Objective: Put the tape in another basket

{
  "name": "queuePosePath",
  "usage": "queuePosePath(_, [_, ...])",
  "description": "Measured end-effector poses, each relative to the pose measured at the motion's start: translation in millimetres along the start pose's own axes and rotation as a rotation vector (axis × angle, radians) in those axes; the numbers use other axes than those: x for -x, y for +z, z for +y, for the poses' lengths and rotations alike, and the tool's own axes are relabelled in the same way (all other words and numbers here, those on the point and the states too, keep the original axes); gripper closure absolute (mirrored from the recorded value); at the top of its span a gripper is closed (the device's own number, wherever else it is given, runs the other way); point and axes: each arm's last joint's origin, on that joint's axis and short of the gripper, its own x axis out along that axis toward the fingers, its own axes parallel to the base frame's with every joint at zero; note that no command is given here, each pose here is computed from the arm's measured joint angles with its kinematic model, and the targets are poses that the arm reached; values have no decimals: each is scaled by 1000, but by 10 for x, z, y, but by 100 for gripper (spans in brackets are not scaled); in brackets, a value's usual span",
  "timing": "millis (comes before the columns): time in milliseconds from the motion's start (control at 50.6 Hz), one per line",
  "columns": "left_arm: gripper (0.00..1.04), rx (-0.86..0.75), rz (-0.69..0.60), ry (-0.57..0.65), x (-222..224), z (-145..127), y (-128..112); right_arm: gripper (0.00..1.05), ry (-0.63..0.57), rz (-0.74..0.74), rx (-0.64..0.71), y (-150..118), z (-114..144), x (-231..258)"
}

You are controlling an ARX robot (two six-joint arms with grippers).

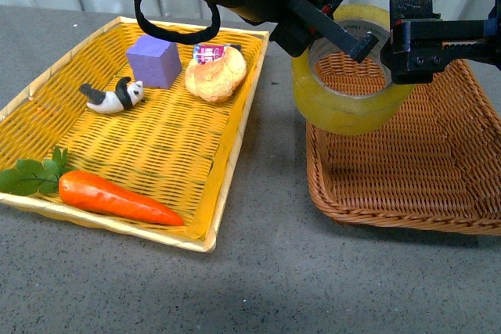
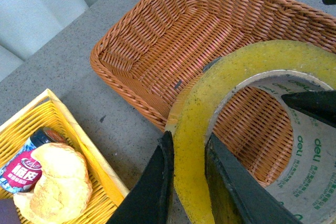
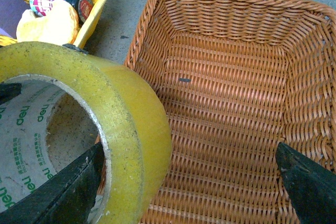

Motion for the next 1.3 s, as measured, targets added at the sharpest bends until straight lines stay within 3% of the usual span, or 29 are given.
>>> queuePosePath(119, [91,0,0,0,0,0,0,38,9,12,-17,-5,8,-7])
queuePosePath(435, [91,3,-3,-7,-4,-18,8,83,35,24,-34,5,63,-4])
queuePosePath(514, [91,7,-6,-12,-4,-23,11,88,31,23,-48,8,61,-4])
queuePosePath(771, [91,16,-8,-12,-5,-25,16,88,24,27,-57,1,35,-17])
queuePosePath(830, [91,8,6,44,-12,-40,31,89,23,31,-57,-5,4,-37])
queuePosePath(988, [63,2,25,141,-12,-70,57,89,-16,37,-63,-16,-100,-113])
queuePosePath(1304, [9,50,43,303,153,194,-81,89,-116,117,-95,-200,-409,-359])
